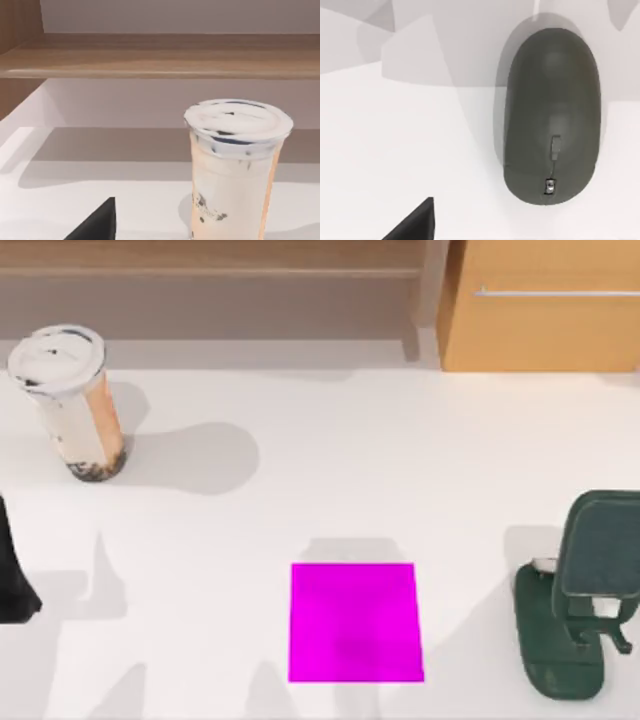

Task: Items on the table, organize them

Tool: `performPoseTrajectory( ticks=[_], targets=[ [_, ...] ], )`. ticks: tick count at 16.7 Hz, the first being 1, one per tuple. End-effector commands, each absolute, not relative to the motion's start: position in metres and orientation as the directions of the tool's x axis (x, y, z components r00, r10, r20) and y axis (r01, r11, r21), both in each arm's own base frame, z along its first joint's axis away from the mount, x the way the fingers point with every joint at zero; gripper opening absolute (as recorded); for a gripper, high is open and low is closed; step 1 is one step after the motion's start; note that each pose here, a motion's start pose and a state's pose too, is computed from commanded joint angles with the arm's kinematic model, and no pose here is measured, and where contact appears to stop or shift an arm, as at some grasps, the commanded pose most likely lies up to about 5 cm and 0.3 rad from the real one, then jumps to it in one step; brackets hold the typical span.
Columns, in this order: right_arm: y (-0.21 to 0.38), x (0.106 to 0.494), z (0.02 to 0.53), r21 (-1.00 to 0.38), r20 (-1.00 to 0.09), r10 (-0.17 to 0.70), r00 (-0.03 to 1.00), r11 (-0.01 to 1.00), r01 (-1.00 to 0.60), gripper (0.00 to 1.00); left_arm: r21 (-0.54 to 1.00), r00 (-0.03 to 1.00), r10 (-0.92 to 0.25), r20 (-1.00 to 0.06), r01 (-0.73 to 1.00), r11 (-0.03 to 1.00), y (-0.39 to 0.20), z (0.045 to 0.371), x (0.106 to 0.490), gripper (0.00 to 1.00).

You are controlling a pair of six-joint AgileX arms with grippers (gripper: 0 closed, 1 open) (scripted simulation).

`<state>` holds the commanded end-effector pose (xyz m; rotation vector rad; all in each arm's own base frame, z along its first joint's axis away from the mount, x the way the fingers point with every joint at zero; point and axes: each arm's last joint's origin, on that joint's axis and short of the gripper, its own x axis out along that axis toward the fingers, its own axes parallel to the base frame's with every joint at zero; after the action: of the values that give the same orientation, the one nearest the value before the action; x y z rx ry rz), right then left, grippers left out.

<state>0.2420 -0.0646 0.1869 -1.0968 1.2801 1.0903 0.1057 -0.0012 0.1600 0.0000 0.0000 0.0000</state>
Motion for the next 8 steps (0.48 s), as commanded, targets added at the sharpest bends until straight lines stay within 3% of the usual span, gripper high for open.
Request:
performPoseTrajectory(
  ticks=[8],
  targets=[
    [-0.066,0.244,0.116,-0.014,-1.0,-0.007,0.013,0.155,-0.988,1.0,0.0,1.0,0.0,0.0,0.0,1.0,-0.001,0.16,0.106,1.0]
  ],
)
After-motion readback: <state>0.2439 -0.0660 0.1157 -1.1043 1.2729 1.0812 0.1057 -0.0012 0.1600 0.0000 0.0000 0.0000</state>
